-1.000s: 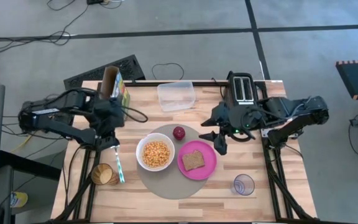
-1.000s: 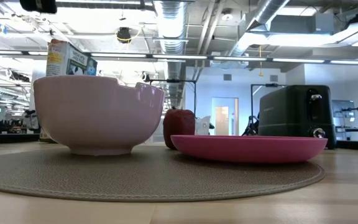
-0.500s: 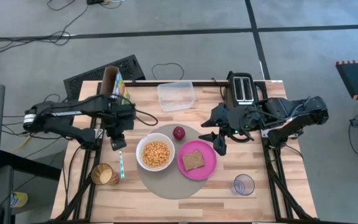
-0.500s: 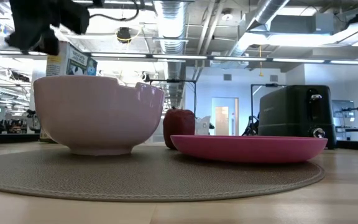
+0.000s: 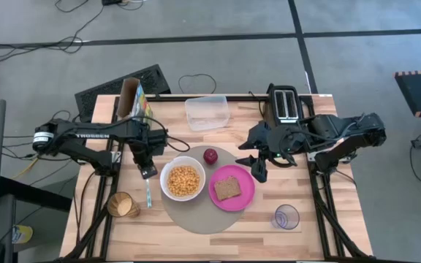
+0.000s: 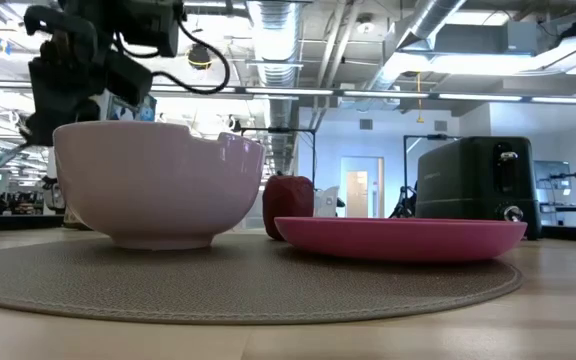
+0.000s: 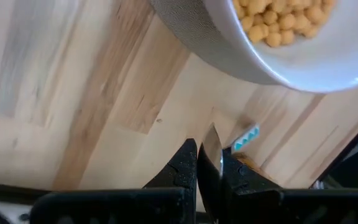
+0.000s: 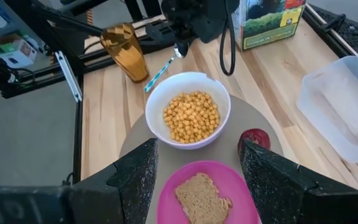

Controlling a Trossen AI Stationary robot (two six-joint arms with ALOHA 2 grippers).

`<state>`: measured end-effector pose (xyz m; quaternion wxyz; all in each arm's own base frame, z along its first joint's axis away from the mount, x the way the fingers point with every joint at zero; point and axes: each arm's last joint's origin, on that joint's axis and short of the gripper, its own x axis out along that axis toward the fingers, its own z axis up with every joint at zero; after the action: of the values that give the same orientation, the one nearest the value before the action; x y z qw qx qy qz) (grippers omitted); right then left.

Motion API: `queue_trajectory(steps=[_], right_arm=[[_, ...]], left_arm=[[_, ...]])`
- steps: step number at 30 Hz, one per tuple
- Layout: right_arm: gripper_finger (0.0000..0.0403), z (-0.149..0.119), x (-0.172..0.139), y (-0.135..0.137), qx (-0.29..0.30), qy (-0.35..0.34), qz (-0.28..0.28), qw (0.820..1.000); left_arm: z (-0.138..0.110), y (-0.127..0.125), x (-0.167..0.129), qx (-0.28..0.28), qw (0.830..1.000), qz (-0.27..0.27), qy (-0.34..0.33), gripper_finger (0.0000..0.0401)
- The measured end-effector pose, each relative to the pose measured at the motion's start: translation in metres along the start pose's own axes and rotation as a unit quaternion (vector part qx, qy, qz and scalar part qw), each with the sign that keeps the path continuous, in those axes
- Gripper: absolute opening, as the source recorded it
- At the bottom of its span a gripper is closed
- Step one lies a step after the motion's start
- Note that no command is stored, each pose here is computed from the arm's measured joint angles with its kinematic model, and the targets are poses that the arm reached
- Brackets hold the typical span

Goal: Arrange a breakfast setting

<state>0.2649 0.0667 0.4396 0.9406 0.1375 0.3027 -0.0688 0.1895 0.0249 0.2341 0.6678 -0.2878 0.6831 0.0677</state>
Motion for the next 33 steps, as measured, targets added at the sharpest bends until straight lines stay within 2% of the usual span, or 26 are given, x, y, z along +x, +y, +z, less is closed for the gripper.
queue_trajectory(steps=[10,16,23,33], right_arm=[[0.0255,0.000,0.000,-0.001,-0.004,0.002,-0.002,1.000],[0.0255,-0.001,0.000,-0.001,-0.005,0.007,-0.004,1.000],[0.0255,-0.001,0.000,-0.001,-0.005,0.007,-0.004,1.000],[0.0255,-0.001,0.000,-0.001,-0.005,0.006,-0.004,1.000]], left_arm=[[0.004,0.015,0.023,-0.062,0.998,0.017,-0.027,0.0000],[0.006,0.022,0.028,-0.094,0.993,0.047,-0.050,0.0000],[0.008,0.026,0.043,-0.115,0.991,0.028,-0.069,0.0000],[0.006,0.034,0.062,-0.184,0.980,0.005,-0.080,0.0000]])
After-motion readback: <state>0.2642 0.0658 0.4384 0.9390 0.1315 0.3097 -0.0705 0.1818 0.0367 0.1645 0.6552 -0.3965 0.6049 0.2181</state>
